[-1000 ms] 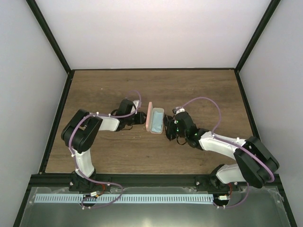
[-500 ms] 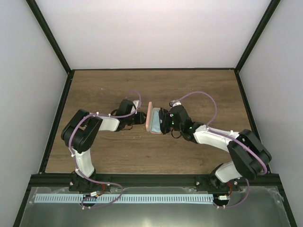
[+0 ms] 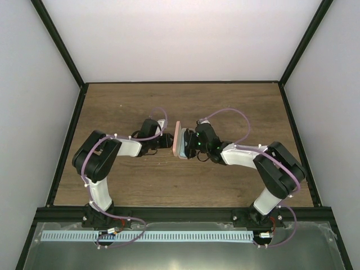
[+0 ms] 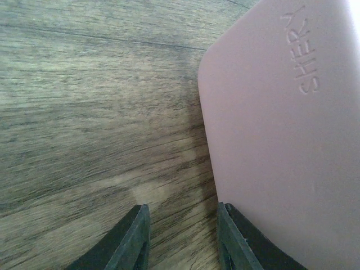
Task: Organize the sunglasses
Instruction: Place the sunglasses in the sunglasses case.
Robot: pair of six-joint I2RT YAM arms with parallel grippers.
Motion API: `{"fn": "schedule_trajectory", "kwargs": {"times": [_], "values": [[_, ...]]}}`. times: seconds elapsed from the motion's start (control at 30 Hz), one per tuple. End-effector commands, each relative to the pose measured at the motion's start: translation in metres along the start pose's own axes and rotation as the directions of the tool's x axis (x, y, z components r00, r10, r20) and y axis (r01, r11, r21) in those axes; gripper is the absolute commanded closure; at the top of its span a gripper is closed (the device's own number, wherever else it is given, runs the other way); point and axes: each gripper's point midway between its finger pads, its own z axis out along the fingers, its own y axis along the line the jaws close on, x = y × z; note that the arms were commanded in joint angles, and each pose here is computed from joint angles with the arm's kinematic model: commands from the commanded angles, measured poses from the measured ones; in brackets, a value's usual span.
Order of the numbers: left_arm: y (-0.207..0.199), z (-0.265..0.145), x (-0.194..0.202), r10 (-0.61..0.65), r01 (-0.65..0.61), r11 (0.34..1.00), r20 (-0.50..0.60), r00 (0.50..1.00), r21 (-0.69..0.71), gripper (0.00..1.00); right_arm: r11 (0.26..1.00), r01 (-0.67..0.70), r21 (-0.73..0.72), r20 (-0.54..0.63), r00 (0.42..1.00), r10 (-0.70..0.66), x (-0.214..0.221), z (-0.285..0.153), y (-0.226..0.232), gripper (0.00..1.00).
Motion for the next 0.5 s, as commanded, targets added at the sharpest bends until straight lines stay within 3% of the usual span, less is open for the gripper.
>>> {"fn": "schedule_trajectory", "kwargs": {"times": [0.0,0.47], "values": [[0.012,-0.004,0.016,-0.012,0.010,0.999,-0.040,0.999,-0.048,0.64,0.997,-0.059,-0.057,0.052,0.997,0.062,-0.019,0.002,0.019,0.93],[0.004,-0.002,0.014,-0.016,0.016,1.000,-0.043,0.999,-0.013,0.64,0.986,-0.147,-0.085,0.021,0.989,0.149,-0.008,0.018,0.018,0.94]]}}
